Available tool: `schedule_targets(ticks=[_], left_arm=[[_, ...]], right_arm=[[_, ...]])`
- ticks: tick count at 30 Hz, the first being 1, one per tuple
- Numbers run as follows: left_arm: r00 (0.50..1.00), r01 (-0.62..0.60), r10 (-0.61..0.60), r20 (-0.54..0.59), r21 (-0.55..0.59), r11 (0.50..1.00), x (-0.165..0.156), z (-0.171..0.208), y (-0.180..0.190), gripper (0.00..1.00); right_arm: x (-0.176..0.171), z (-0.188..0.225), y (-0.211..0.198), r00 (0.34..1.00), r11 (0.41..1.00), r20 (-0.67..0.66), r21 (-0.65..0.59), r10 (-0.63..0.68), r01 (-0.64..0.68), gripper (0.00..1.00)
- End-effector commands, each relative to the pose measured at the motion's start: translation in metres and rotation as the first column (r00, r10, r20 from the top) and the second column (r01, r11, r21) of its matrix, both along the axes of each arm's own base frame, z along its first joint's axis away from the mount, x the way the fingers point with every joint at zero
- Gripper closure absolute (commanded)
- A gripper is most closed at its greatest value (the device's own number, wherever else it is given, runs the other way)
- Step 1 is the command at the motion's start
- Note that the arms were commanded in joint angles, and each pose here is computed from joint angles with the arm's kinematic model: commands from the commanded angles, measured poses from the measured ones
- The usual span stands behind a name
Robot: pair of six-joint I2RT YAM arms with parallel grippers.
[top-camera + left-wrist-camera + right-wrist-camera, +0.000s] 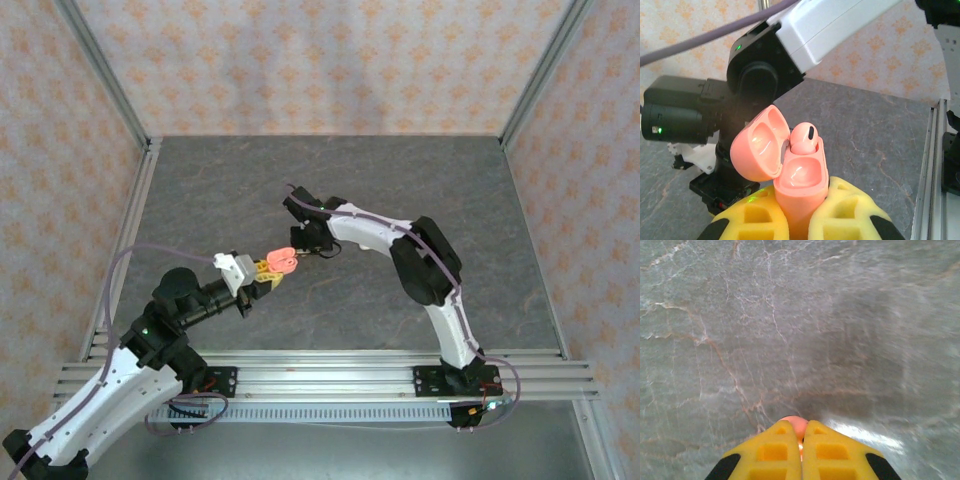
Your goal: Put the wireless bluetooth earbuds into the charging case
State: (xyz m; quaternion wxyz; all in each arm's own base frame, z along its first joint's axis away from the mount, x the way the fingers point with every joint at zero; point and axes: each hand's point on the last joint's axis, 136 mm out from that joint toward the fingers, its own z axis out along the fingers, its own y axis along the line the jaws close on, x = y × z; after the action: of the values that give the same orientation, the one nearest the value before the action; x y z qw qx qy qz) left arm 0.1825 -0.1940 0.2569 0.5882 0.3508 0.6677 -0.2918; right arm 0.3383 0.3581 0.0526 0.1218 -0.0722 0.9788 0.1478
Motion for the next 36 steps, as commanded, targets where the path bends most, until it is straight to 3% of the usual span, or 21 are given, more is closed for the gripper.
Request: schedule_targets(ticks=[1,15,24,30,36], left_arm=[[0.998,0.042,-0.040,0.040,-0.064,0.997,-0.002,0.019,-0.008,1.00],[0.987,0.151,-0.150,0.061,-0.024,0.988,0.014,0.037,-0.057,1.00],[0.971,0.228,-0.229,0.069,0.018,0.974,0.021,0.039,-0.107,1.00],[0.978,0.206,-0.207,0.039,0.027,0.978,0.037,0.040,-0.129,1.00],[0.988,0.156,-0.156,-0.011,-0.002,0.988,0.057,0.042,-0.141,1.00]], right_arm=[[0.016,0.051,-0.020,0.989,0.999,0.143,0.023,-0.030,0.027,0.93],[-0.014,0.164,-0.120,0.900,0.992,0.432,-0.073,-0.062,0.103,0.98],[-0.051,0.242,-0.175,0.791,0.993,0.605,-0.011,-0.090,0.122,0.99],[-0.074,0.273,-0.193,0.747,0.998,0.664,-0.004,-0.041,0.058,0.99],[-0.090,0.281,-0.185,0.732,0.998,0.679,-0.023,0.060,-0.060,1.00]])
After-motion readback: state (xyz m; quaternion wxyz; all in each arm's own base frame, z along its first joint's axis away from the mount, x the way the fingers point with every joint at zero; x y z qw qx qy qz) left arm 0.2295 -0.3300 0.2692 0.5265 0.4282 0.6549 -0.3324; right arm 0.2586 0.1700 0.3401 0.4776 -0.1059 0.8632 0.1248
